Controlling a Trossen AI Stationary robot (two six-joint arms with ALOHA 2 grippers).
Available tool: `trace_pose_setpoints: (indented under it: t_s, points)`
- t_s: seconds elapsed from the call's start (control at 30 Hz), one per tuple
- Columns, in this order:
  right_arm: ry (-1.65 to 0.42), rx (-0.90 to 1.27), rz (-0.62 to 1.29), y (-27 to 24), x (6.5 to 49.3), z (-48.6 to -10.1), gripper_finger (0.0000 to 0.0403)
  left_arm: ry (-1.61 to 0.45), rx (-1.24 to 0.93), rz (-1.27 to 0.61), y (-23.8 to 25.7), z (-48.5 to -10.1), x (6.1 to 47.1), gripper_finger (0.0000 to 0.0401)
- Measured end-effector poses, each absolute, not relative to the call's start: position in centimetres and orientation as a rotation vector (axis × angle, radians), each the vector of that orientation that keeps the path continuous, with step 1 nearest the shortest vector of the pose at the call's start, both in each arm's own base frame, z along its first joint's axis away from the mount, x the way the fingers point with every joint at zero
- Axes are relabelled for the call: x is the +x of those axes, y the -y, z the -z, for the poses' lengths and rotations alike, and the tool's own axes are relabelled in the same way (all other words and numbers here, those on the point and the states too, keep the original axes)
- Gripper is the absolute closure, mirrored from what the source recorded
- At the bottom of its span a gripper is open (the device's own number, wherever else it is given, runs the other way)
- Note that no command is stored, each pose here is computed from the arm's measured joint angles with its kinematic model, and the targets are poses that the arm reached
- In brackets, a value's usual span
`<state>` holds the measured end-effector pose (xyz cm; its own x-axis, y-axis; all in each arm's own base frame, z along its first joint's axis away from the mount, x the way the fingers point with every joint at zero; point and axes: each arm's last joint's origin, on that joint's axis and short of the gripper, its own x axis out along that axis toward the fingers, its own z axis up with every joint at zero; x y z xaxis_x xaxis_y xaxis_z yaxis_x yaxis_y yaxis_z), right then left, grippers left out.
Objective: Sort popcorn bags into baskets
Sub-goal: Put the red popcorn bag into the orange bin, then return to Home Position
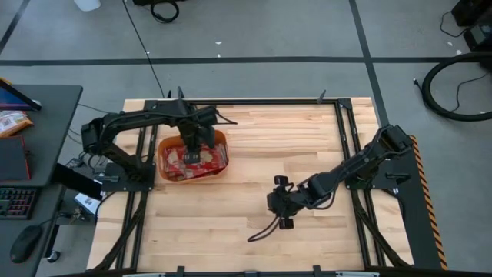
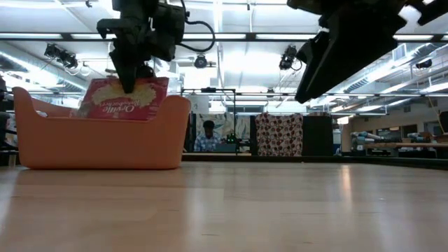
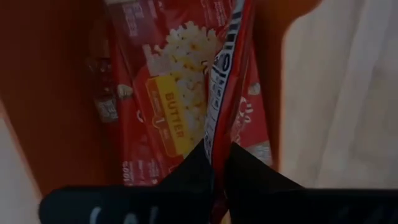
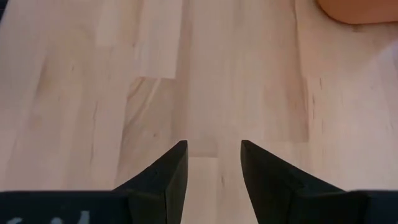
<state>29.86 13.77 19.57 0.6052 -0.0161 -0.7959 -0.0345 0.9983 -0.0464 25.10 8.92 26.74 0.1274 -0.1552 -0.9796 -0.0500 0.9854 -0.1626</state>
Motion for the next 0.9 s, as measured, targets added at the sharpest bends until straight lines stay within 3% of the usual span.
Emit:
trace_pose_setpoints:
  t_s: [0.23, 0.63, 0.73, 0.9]
  points:
    - [-0.904, -0.039, -0.021, -14.8, 29.5, -19.7, 0.025, -1.433, -0.088, 0.007, -9.3, -26.7, 25.4, 0.0334]
    - [-0.897, -0.015, -0.006, -15.5, 29.1, -19.7, 0.025, -1.482, 0.035, -0.164, -9.9, -26.7, 25.4, 0.0205]
    - [-0.895, -0.025, 0.001, -15.4, 29.1, -19.7, 0.025, -1.455, 0.012, -0.17, -9.8, -27.1, 25.1, 0.0197]
    - [-0.894, -0.013, 0.014, -15.0, 29.0, -20.1, 0.025, -1.238, 0.003, -0.132, -8.4, -30.3, 23.9, 0.021]
